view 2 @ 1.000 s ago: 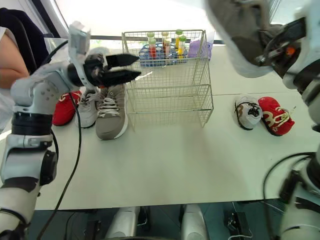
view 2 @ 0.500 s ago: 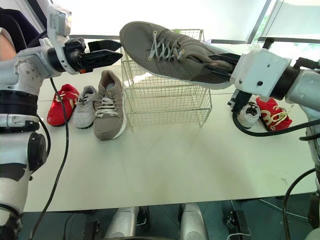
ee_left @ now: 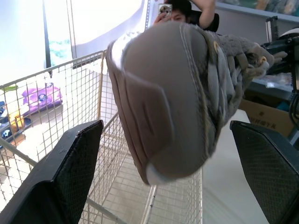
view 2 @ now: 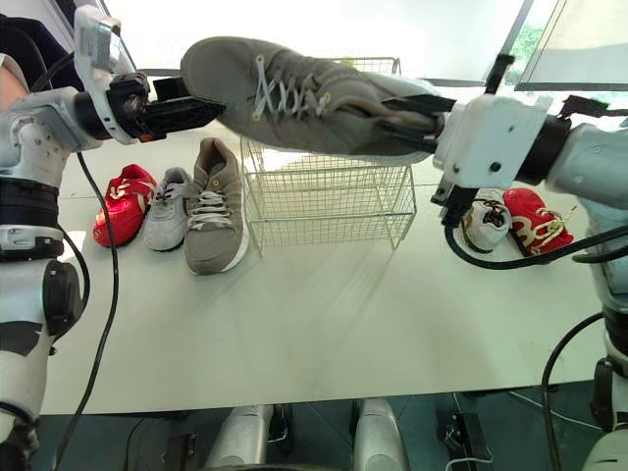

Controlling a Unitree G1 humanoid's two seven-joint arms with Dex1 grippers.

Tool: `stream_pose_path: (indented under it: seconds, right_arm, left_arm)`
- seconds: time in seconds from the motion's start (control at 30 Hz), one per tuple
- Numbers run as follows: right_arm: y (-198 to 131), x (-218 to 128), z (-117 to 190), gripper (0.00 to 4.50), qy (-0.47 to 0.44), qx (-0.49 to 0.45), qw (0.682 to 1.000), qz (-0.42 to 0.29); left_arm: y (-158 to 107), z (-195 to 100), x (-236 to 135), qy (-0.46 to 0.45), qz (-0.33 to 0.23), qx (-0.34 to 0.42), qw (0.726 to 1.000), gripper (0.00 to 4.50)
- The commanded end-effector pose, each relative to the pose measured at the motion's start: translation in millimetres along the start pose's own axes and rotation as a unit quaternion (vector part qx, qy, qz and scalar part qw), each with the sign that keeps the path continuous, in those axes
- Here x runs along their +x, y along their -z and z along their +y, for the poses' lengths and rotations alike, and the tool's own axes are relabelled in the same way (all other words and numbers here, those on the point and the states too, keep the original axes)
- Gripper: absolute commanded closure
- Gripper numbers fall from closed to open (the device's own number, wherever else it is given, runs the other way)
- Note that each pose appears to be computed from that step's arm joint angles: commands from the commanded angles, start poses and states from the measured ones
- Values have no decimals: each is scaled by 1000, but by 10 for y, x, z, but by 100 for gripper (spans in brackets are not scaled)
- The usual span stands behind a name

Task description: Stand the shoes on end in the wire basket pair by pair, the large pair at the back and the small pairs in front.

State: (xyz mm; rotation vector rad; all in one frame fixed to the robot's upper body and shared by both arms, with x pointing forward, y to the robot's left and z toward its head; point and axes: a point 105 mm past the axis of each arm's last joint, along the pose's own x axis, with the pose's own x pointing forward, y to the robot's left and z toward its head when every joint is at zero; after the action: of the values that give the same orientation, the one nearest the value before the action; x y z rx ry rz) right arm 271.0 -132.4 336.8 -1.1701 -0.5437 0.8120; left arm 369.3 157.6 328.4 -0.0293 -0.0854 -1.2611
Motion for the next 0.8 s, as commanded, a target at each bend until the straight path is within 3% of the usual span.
stream_pose_path:
  seconds: [0.03,0.1,0.2,0.33,0.43,0.5,0.57,0.7,0.73,0.8]
  right_arm:
    - [-210,2,-63,433,13,-46,998,-31]
    - [-218,28,-43,433,8,-53,998,-34]
    - [-204,28,-93,433,18,-65,997,-29]
    - [-183,-1,-174,433,28,-76,997,-21]
    - [-154,-26,-219,433,33,-82,996,-13]
    - [-103,-53,-255,335,40,-69,997,-2]
    - [31,-116,-275,248,60,36,998,4]
    - [307,-313,-309,37,127,218,967,14]
    - [366,-356,-308,1,142,256,956,15]
    - [567,-461,-223,1,185,379,907,4]
  left_arm:
    - [-234,-44,25,7,-23,33,999,0]
    - [-187,-63,46,17,-13,28,999,0]
    - [-119,-102,39,34,-2,14,999,77]
    - [-105,-150,35,49,2,8,999,274]
    - [-94,-168,40,54,2,4,999,369]
    - [-106,-182,52,58,-10,-8,998,384]
    - [-164,-184,68,57,-47,-32,997,384]
    - [-268,-193,75,49,-104,-59,992,384]
    - [-280,-198,74,47,-113,-64,990,384]
    - [-306,-226,69,47,-140,-78,986,384]
